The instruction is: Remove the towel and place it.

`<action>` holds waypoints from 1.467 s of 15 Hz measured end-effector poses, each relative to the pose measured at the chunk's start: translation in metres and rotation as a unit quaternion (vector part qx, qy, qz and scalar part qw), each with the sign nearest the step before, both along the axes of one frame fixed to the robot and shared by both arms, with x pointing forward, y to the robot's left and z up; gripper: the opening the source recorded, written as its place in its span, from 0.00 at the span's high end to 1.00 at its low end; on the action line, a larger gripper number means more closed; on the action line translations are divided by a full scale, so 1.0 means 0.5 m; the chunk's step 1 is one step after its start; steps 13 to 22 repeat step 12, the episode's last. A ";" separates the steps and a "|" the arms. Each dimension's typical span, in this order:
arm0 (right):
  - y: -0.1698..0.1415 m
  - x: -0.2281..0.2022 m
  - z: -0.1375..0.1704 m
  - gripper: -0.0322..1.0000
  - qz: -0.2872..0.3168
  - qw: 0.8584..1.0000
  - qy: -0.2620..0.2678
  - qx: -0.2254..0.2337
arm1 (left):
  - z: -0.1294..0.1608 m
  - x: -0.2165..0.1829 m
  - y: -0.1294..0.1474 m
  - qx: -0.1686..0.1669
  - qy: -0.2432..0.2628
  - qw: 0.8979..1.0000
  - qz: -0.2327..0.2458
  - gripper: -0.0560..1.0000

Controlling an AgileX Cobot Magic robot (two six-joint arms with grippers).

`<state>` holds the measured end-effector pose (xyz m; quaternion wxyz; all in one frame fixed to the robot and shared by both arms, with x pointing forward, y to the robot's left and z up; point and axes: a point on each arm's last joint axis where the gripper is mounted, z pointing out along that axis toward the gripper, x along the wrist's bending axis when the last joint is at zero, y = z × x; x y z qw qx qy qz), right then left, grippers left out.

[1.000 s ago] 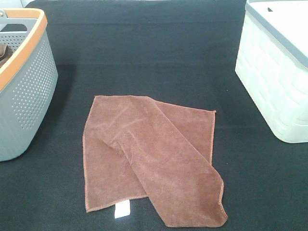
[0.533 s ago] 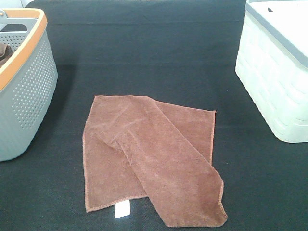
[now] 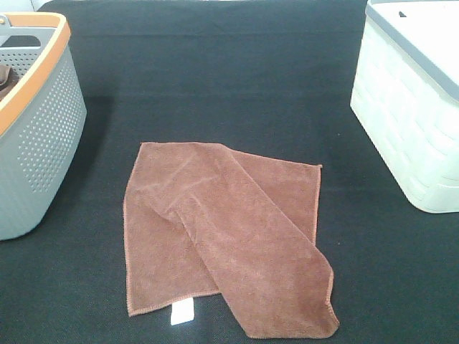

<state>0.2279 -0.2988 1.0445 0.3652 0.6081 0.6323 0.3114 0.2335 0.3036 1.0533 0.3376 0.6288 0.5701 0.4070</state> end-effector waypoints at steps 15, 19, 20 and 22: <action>0.000 0.000 0.000 0.17 0.000 1.000 0.000 0.000 | 0.000 0.000 0.000 0.000 0.000 1.000 0.000 0.26; 0.000 0.000 0.000 0.17 0.000 1.000 0.000 0.000 | 0.000 0.000 0.000 0.000 0.000 1.000 0.000 0.26; 0.000 0.000 0.000 0.17 0.000 1.000 0.000 0.000 | 0.000 0.000 0.000 0.000 0.000 1.000 0.000 0.26; 0.000 0.000 0.000 0.17 0.000 1.000 0.000 0.000 | 0.000 0.000 0.000 0.000 0.000 1.000 0.000 0.26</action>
